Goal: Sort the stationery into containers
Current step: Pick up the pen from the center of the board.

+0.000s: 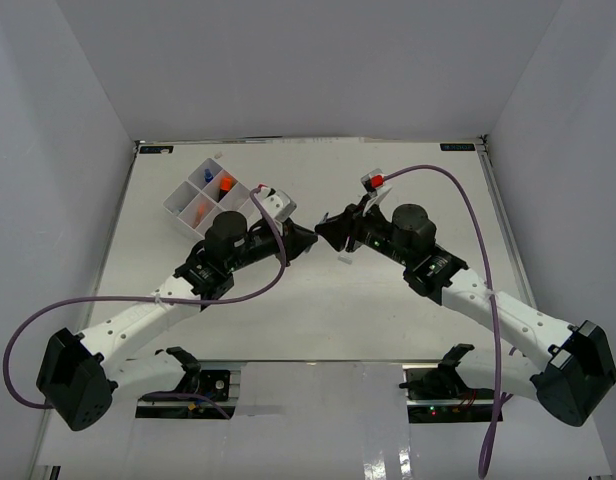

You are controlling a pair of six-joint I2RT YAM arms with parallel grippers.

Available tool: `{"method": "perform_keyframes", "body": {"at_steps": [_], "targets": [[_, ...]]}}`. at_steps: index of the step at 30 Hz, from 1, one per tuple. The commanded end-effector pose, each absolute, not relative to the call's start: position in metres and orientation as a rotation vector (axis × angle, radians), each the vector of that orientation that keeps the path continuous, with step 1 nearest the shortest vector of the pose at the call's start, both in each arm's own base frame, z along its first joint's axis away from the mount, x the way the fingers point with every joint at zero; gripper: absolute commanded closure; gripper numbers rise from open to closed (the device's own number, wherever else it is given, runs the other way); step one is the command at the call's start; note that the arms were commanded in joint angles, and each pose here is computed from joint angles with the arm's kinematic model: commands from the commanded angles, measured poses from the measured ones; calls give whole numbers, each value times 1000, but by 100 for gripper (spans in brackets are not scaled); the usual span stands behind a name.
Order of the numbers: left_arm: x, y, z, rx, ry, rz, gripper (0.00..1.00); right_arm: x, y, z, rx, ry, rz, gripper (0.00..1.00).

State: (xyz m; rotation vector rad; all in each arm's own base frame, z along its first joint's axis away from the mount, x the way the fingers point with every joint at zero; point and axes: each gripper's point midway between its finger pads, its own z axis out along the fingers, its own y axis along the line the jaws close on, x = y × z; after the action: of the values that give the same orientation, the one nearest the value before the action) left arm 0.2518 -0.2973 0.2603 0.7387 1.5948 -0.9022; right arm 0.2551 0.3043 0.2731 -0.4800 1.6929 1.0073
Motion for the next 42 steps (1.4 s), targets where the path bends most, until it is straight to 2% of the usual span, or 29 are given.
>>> {"method": "perform_keyframes", "body": {"at_steps": [1, 3, 6, 9, 11, 16, 19, 24, 32, 38, 42], "targets": [[244, -295, 281, 754, 1502, -923, 100, 257, 309, 315, -480, 1567, 1052, 57], [244, -295, 281, 757, 1501, -923, 100, 256, 310, 316, -487, 1564, 1062, 63], [244, -294, 281, 759, 1497, -919, 100, 254, 310, 319, -493, 1556, 1069, 79], [242, -293, 283, 757, 1486, -920, 99, 253, 309, 321, -492, 1556, 1065, 85], [241, -291, 285, 754, 1476, -919, 91, 252, 307, 324, -494, 1547, 1061, 91], [237, -291, 288, 759, 1454, -928, 71, 247, 304, 336, -507, 1514, 1061, 92], [234, -293, 290, 776, 1441, -946, 65, 245, 303, 340, -515, 1502, 1066, 92], [228, -297, 289, 819, 1424, -978, 49, 241, 304, 345, -530, 1483, 1080, 92], [226, -306, 278, 875, 1444, -1004, 48, 231, 311, 350, -578, 1460, 1142, 92], [229, -310, 270, 895, 1473, -1006, 54, 227, 312, 352, -587, 1442, 1169, 92], [228, -309, 272, 889, 1459, -1010, 61, 226, 312, 350, -592, 1444, 1170, 92]]}}
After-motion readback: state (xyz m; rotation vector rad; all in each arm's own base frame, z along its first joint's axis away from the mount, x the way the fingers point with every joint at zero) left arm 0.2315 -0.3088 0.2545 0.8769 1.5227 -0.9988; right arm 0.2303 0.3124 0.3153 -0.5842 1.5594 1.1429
